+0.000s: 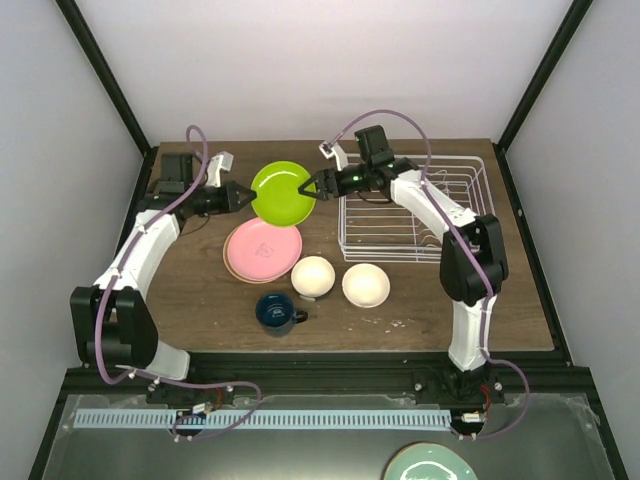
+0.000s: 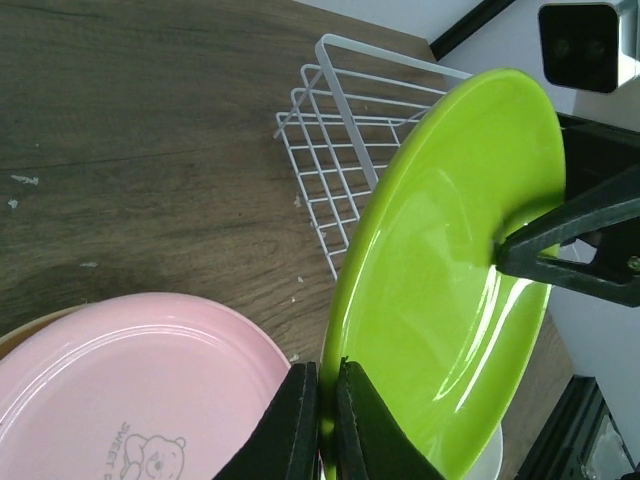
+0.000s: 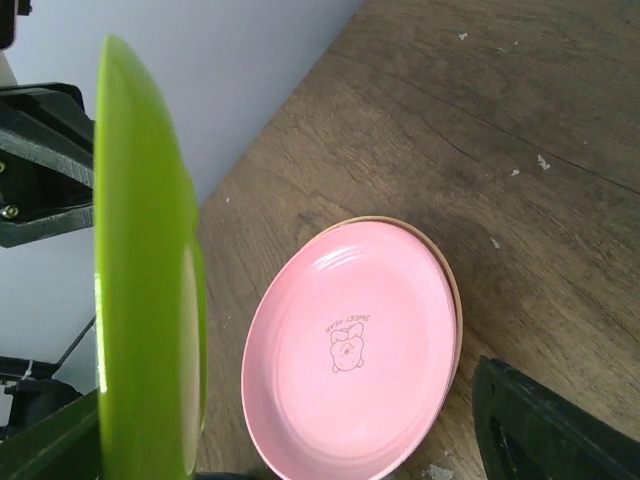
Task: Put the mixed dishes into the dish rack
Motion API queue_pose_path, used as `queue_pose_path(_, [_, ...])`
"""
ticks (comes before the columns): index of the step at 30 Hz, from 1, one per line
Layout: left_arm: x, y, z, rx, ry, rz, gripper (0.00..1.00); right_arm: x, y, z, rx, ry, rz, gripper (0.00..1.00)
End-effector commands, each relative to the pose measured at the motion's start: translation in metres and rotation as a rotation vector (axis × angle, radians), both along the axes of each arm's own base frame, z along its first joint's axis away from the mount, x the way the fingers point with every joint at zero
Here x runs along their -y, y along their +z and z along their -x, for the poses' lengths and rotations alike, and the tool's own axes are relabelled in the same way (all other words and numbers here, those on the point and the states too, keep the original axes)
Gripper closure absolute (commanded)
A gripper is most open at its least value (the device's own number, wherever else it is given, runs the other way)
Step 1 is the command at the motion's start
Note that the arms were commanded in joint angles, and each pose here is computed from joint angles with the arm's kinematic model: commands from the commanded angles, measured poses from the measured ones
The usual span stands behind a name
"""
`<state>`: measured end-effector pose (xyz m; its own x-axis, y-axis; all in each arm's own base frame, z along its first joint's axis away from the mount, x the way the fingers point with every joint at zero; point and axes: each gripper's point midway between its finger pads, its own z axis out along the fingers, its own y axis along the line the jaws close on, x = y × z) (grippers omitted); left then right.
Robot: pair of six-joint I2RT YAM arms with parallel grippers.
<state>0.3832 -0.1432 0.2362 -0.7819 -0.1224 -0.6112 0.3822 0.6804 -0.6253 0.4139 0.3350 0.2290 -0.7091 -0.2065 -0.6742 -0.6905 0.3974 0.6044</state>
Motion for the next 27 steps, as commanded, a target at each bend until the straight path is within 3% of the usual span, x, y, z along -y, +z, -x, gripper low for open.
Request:
queue_pose_path(1, [0.005,0.017,-0.008,0.065,-0.014,0.021,1.00,-0.009,0.022,-0.002,0.041,0.030,-0.039,0.23])
queue_pose_path(9, [0.008,0.010,-0.013,0.072,-0.022,0.030,1.00,-0.021,0.021,0.010,0.008,0.100,-0.083,0.79])
queue_pose_path(13, [0.009,0.004,-0.016,0.067,-0.029,0.042,0.97,-0.022,0.027,0.013,0.023,0.126,-0.103,0.92])
queue_pose_path(16, [0.009,0.002,-0.017,0.067,-0.030,0.038,0.79,-0.019,0.027,0.008,0.066,0.106,-0.059,0.99])
queue_pose_path(19, [0.007,0.004,-0.018,0.075,-0.024,0.026,0.59,-0.012,0.026,0.000,0.129,0.071,0.021,0.99])
queue_pose_path(22, [0.006,0.007,-0.020,0.081,-0.015,0.032,0.32,-0.003,0.027,-0.009,0.197,0.035,0.098,0.99])
queue_pose_path(27, [-0.017,0.021,-0.036,0.085,0.042,0.060,0.01,0.029,0.038,-0.032,0.396,-0.056,0.271,0.99])
